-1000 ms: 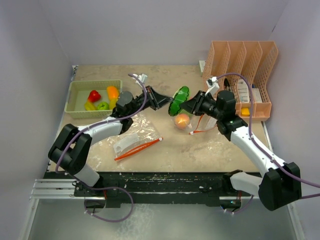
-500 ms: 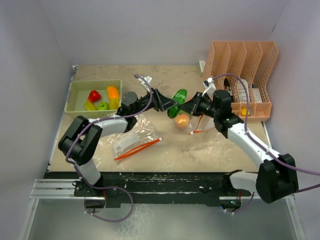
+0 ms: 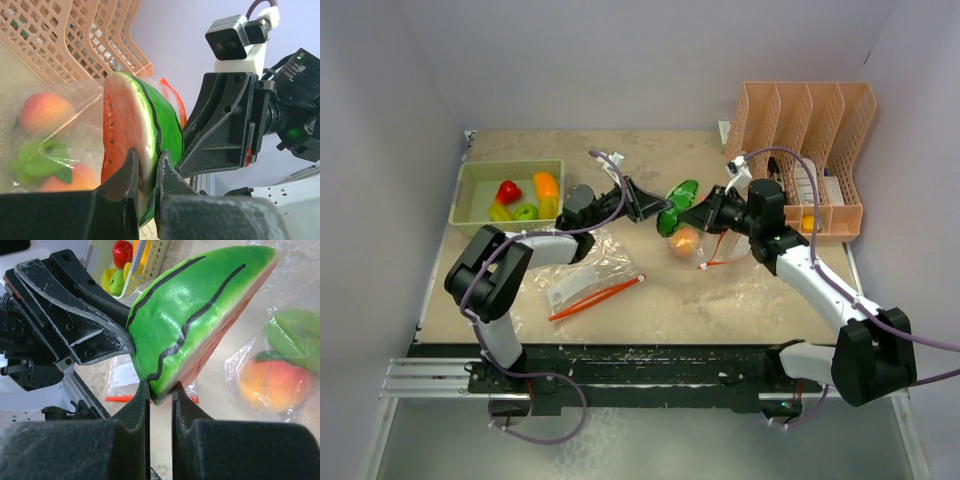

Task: Open the zip-top bag and remove the fake food
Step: Pick up the fake fruit from the zipper food storage bag, then place the fake fruit in the bin.

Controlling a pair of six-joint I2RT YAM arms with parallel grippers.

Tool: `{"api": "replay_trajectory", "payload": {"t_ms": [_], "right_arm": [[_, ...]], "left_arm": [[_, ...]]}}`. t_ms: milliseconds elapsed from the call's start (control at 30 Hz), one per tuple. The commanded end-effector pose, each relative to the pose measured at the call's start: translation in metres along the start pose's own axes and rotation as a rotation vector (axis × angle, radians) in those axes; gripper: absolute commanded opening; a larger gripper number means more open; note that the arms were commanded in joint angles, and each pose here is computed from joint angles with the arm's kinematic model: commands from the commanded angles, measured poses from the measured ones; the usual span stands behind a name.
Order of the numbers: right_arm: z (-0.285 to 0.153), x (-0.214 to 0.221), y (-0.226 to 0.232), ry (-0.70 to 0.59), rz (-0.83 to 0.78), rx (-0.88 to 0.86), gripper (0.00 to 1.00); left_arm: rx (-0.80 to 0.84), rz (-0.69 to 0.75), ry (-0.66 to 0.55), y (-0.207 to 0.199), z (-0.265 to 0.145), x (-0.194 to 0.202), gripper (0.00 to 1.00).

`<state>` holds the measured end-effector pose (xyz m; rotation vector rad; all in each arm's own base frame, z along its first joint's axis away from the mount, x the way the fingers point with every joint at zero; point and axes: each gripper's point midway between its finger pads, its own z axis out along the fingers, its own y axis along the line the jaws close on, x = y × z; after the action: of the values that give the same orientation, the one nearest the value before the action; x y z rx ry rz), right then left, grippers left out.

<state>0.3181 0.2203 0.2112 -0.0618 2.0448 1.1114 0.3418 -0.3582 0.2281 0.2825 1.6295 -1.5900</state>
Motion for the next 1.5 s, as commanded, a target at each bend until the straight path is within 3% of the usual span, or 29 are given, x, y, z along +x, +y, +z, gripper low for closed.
{"api": "replay_trajectory", "payload": {"t_ms": [0, 67, 200, 300, 467, 767, 867, 933, 1100, 1233, 1467], "right_arm": [[-0.001, -0.017, 0.047, -0.025, -0.094, -0.164, 0.0], [-0.002, -0.018, 0.045, -0.029, -0.093, -0.153, 0.02], [-0.004, -0.023, 0.037, -0.061, -0.088, -0.089, 0.35], [-0.007, -0.026, 0.031, -0.081, -0.089, -0.045, 0.52], [-0.009, -0.028, 0.018, -0.1, -0.077, 0.022, 0.66], [-0.023, -0.04, -0.01, -0.153, -0.03, 0.127, 0.72], [-0.021, -0.042, -0.009, -0.156, -0.028, 0.091, 0.51], [-0.016, -0.041, -0.005, -0.154, -0.026, 0.041, 0.48], [-0.01, -0.036, 0.009, -0.136, -0.009, -0.073, 0.58], [-0.017, -0.04, 0.01, -0.163, -0.028, -0.055, 0.63], [-0.029, -0.043, 0.009, -0.177, -0.063, -0.006, 0.63]], "left_arm": [[0.259, 0.027, 0.112, -0.069, 0.007, 0.02, 0.0], [0.252, 0.021, 0.098, -0.07, 0.006, 0.018, 0.0], [0.201, 0.006, 0.068, -0.061, 0.006, 0.011, 0.0], [0.156, -0.013, 0.038, -0.048, 0.005, 0.002, 0.0], [0.123, -0.029, 0.006, -0.036, 0.007, -0.007, 0.0], [0.02, -0.028, -0.065, -0.002, -0.006, -0.038, 0.0], [0.005, -0.024, -0.048, 0.005, -0.005, -0.038, 0.0], [0.028, -0.032, -0.034, 0.003, -0.001, -0.032, 0.0], [0.033, -0.072, -0.041, 0.007, -0.005, -0.021, 0.0], [-0.045, -0.028, -0.057, 0.015, -0.014, -0.04, 0.0], [-0.427, -0.033, -0.129, 0.063, -0.066, -0.094, 0.0]]}}
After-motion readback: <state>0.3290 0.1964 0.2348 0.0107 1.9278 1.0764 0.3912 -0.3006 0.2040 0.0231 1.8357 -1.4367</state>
